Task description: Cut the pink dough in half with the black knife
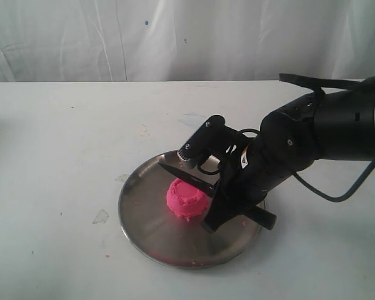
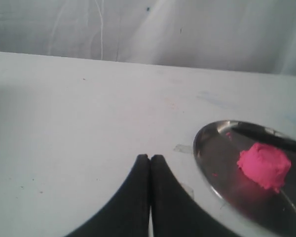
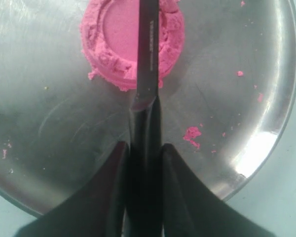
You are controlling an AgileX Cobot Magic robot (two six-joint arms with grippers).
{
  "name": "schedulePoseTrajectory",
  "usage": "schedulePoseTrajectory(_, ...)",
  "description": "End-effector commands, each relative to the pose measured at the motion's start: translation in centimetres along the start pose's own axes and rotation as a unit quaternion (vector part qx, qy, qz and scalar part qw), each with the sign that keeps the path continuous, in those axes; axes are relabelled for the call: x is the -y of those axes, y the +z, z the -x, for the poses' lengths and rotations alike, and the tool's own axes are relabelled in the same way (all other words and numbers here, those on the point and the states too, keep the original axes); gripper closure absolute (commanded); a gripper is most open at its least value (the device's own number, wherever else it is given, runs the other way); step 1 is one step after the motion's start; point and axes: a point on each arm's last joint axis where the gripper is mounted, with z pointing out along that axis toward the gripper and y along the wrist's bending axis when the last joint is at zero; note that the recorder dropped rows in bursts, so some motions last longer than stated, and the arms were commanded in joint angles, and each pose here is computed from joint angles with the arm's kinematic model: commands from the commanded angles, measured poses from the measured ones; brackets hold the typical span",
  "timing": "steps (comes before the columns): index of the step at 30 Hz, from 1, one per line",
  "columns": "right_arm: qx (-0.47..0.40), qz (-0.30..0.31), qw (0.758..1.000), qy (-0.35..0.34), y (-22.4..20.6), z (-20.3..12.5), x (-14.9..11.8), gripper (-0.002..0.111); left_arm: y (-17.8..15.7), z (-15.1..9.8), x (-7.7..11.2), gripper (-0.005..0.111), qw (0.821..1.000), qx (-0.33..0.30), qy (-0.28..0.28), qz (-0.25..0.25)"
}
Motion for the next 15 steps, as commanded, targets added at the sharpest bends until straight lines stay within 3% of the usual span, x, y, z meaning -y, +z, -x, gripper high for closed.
schedulePoseTrajectory(1,0.007,-0.002,1.000,-0.006,-0.1,0.2,-0.1,0.108,0.0,0.3,-0.1,0.107,0.997,0.025,-0.077,0.000)
schedulePoseTrajectory(5,-0.001,0.000,1.000,-0.007,-0.1,0.1,-0.1,0.108,0.0,0.1,0.0,0.107,0.987,0.010,-0.159,-0.001)
schedulePoseTrajectory(9,-0.008,-0.002,1.000,-0.013,-0.1,0.0,-0.1,0.108,-0.4,-0.6,0.5,0.107,0.985,-0.078,-0.155,-0.005)
schedulePoseTrajectory(15,0.002,-0.004,1.000,-0.015,-0.1,0.2,-0.2,0.108,-1.1,3.5,2.2,0.107,0.986,-0.077,-0.140,-0.053)
